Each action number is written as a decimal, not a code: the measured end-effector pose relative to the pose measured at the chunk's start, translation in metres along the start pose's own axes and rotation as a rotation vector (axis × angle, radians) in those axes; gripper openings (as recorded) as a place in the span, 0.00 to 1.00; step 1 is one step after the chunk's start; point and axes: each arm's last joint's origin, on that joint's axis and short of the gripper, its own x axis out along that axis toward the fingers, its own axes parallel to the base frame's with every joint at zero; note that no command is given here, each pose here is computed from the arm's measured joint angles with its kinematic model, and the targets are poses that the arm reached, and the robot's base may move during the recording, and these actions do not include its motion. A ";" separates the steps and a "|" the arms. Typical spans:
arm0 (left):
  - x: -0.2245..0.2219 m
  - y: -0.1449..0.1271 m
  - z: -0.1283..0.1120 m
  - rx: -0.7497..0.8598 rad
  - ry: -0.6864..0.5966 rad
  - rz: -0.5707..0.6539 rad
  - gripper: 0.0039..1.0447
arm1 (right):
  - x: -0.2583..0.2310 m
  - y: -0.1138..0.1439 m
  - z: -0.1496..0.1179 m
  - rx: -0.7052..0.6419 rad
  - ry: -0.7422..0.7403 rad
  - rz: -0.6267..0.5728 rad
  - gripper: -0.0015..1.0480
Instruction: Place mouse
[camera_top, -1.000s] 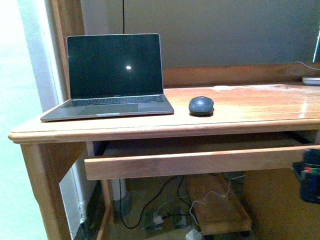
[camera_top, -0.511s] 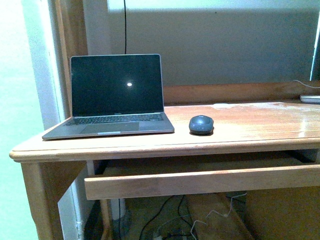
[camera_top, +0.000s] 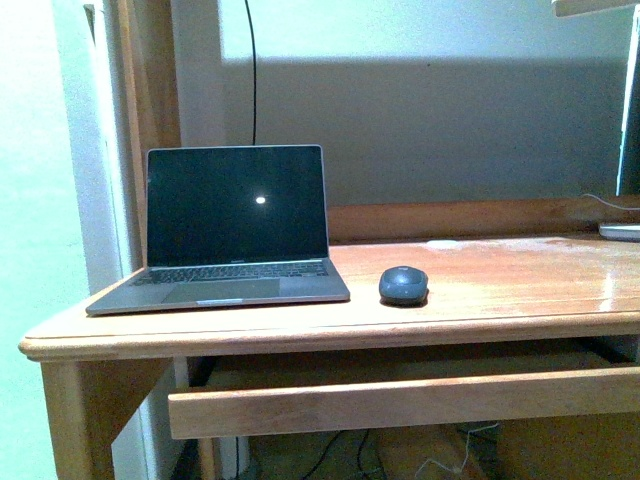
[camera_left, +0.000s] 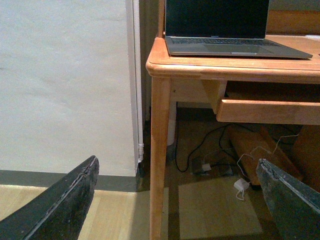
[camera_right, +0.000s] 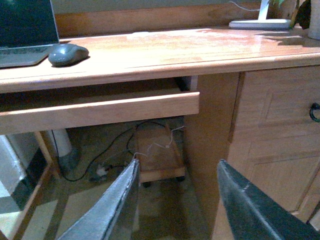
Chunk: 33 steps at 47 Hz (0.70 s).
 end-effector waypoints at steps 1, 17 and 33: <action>0.000 0.000 0.000 0.000 0.000 0.000 0.93 | 0.000 -0.001 -0.002 -0.006 -0.001 0.001 0.43; 0.000 0.000 0.000 0.000 0.000 0.000 0.93 | -0.001 -0.014 -0.005 -0.039 -0.007 -0.009 0.03; 0.000 0.000 0.000 0.000 0.000 0.000 0.93 | -0.001 -0.014 -0.005 -0.041 -0.008 -0.011 0.40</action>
